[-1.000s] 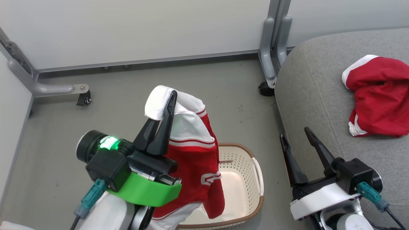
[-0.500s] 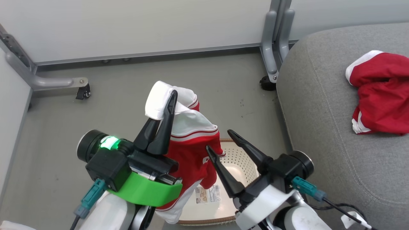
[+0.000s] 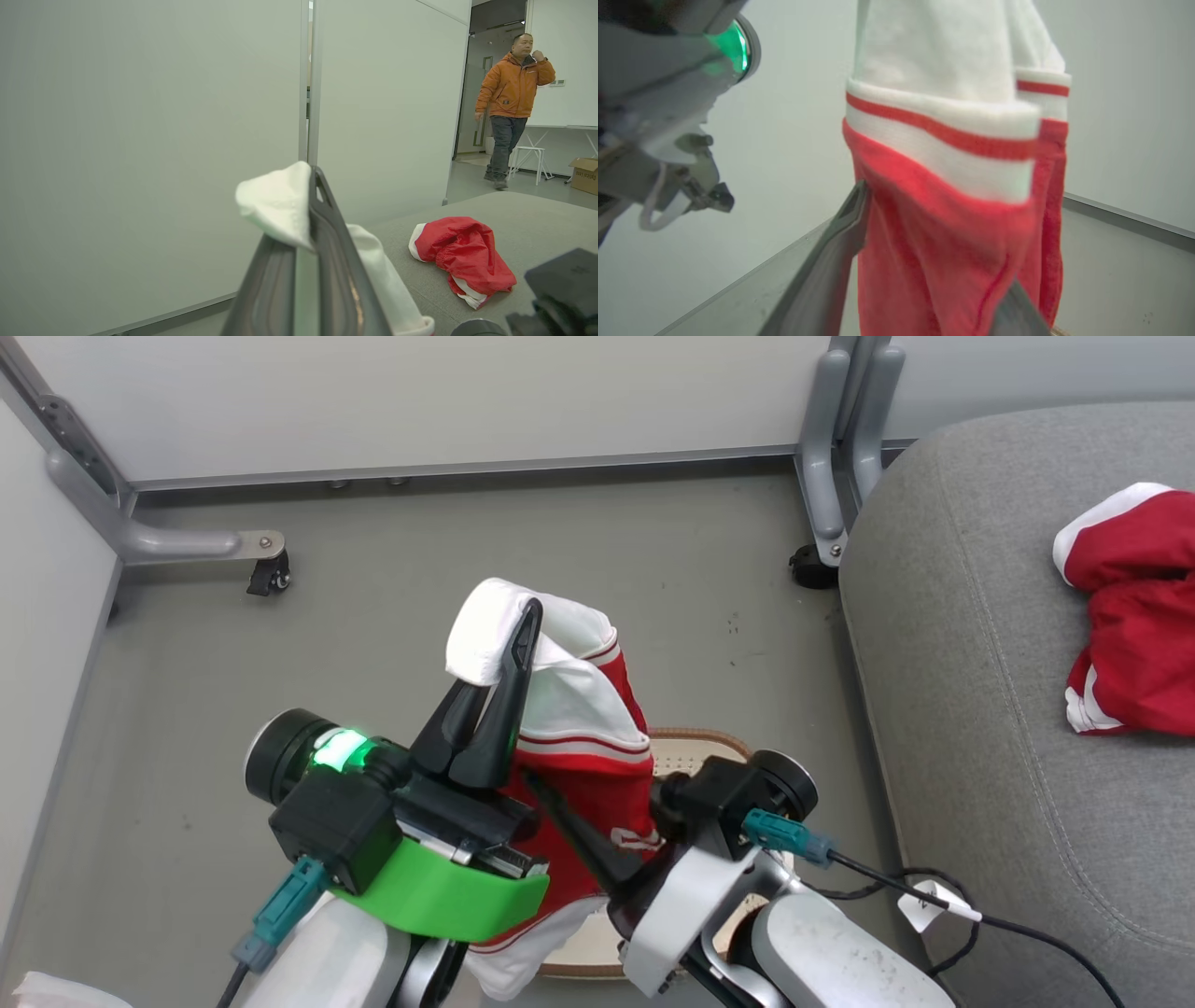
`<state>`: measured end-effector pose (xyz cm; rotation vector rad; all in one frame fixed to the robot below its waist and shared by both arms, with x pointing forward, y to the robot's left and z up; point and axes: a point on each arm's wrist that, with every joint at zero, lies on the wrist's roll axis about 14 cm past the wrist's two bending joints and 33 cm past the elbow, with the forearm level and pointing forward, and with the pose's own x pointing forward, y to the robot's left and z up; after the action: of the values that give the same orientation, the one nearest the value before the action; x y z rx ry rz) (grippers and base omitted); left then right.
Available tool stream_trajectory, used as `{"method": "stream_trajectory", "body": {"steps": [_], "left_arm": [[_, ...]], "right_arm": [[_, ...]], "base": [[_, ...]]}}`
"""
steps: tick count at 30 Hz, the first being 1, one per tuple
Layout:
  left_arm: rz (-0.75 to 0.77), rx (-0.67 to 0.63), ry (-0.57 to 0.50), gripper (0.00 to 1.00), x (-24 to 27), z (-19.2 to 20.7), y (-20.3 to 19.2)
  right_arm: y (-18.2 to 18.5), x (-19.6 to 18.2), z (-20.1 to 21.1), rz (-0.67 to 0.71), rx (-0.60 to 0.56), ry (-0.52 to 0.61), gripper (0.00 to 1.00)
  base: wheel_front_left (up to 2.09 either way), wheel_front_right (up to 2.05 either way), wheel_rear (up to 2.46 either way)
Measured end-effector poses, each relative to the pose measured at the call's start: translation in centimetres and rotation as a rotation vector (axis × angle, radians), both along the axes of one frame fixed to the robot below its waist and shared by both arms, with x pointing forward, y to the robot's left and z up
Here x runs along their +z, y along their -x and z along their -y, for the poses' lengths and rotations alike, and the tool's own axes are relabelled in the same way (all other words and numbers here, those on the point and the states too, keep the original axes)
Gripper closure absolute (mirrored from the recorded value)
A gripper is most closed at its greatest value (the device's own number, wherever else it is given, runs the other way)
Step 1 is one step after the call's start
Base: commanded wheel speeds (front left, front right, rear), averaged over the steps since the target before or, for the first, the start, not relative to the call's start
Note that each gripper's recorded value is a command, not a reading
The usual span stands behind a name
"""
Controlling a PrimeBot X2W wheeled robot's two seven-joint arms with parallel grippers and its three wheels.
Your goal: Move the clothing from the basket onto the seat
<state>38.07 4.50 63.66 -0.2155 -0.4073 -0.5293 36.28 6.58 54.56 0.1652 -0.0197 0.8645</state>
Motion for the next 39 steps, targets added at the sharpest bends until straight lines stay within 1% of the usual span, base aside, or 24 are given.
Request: {"method": "stream_trajectory", "body": {"steps": [11,12,13,14,15,22,27,32,39], "left_arm": [[-0.012,0.004,0.003,1.00,-0.4,-0.2,-0.2],[-0.012,0.004,0.003,0.72,-0.4,-0.2,-0.2],[-0.013,0.005,0.003,0.50,-0.4,-0.2,-0.2],[-0.015,0.011,0.003,0.10,-0.5,-0.3,-0.3],[-0.016,0.017,0.003,0.00,-0.5,-0.3,-0.3],[-0.016,0.030,-0.025,0.00,-1.0,-0.4,-0.4],[-0.040,0.017,-0.088,0.00,-2.4,-0.2,0.1],[-0.118,-0.036,-0.155,0.00,-5.3,0.8,1.5],[-0.206,-0.104,-0.214,0.00,-8.1,2.1,3.5]], "right_arm": [[-0.5,-0.2,-0.4,-0.002,0.010,-0.014,1.00],[-0.5,-0.1,-0.4,-0.001,0.010,-0.013,1.00],[-0.6,-0.1,-0.4,0.001,0.009,-0.014,1.00],[-0.7,0.0,-0.3,0.006,0.005,-0.017,1.00],[-0.9,0.0,-0.2,0.007,0.002,-0.018,1.00],[-2.4,0.5,1.0,0.037,-0.049,-0.030,1.00],[-3.5,1.0,1.8,0.067,-0.083,-0.028,1.00],[-4.2,1.5,2.4,0.088,-0.103,-0.024,1.00],[-4.7,1.5,2.8,0.094,-0.119,-0.017,1.00]], "base": [[0.00,0.00,0.00],[0.00,0.00,0.00],[0.00,0.00,0.00],[0.00,0.00,0.00],[0.00,0.00,0.00],[0.00,0.00,0.00],[0.00,0.00,0.00],[0.00,0.00,0.00],[0.00,0.00,0.00]]}}
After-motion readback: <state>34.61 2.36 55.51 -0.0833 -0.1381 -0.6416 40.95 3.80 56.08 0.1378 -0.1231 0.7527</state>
